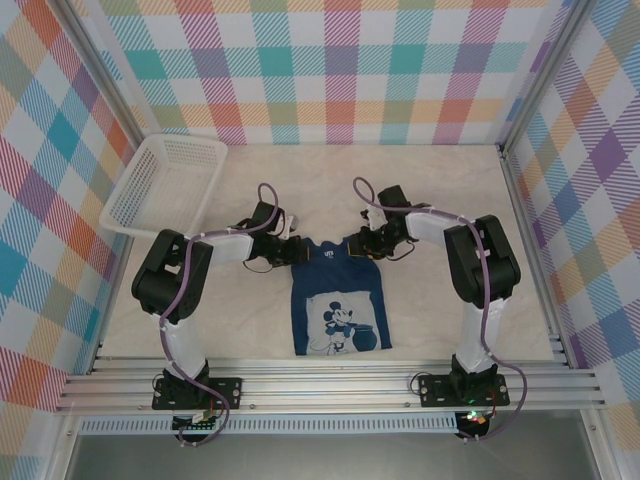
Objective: Fold the inside-out t-shirt
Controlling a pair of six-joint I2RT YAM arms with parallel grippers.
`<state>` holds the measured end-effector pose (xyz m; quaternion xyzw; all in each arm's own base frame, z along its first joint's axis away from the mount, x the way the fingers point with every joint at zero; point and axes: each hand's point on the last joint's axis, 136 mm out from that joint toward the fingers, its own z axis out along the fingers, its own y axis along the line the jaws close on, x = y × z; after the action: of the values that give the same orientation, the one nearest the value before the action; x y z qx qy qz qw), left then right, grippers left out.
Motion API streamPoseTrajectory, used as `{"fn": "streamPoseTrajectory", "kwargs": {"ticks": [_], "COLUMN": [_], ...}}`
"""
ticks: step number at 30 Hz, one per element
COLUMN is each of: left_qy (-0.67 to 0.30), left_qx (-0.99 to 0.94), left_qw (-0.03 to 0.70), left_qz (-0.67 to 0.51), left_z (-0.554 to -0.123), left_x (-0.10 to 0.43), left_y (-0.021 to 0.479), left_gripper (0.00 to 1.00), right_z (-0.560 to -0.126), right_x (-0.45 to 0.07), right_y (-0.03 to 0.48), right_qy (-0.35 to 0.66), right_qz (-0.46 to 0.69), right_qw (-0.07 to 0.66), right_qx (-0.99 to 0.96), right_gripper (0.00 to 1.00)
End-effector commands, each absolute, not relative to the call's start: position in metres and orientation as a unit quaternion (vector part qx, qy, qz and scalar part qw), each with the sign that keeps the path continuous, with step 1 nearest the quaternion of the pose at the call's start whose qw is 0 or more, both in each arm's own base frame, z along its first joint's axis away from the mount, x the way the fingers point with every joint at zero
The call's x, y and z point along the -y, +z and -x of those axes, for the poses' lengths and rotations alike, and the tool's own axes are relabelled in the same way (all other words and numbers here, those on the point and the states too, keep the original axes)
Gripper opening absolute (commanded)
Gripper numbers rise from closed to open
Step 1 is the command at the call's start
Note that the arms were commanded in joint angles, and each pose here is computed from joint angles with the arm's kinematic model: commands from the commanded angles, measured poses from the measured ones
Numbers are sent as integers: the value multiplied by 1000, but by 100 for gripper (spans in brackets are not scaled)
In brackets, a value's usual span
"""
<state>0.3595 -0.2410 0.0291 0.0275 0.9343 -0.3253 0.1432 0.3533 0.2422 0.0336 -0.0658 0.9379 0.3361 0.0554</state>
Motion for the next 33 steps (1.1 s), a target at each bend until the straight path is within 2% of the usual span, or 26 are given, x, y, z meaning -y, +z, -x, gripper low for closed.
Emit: {"fn": "streamPoseTrajectory", "kwargs": {"ticks": [1, 2, 8, 13, 18, 21, 24, 28, 33], "left_qy": [-337, -337, -343, -356, -359, -361, -374, -380, -394], "left_qx": [-928, -927, -914, -891, -865, -844, -829, -831, -844], "left_qw": [152, 158, 214, 280, 346, 388, 405, 393, 351], "left_qz": [-34, -33, -33, -33, -56, -81, -96, -103, -94], "left_z": [-364, -366, -393, -430, -470, -485, -482, -457, -403], "left_x": [242, 240, 233, 224, 220, 224, 228, 229, 238], "left_y": [30, 32, 67, 124, 204, 260, 291, 283, 237], "left_gripper": [2, 0, 0, 0, 0, 0, 0, 0, 0], "right_z": [-358, -361, -398, -436, -473, -483, -477, -454, -402], "right_x": [-251, -249, -234, -231, -231, -230, -230, -230, -224], "right_y": [38, 41, 85, 151, 237, 286, 318, 315, 262], "right_qy": [361, 358, 368, 397, 418, 417, 413, 421, 445], "right_qz": [70, 71, 71, 85, 114, 141, 173, 195, 168], "right_qw": [61, 71, 171, 265, 356, 404, 437, 437, 386], "right_qx": [-928, -928, -911, -875, -828, -802, -780, -771, -791], "right_gripper": [24, 20, 0, 0, 0, 0, 0, 0, 1]}}
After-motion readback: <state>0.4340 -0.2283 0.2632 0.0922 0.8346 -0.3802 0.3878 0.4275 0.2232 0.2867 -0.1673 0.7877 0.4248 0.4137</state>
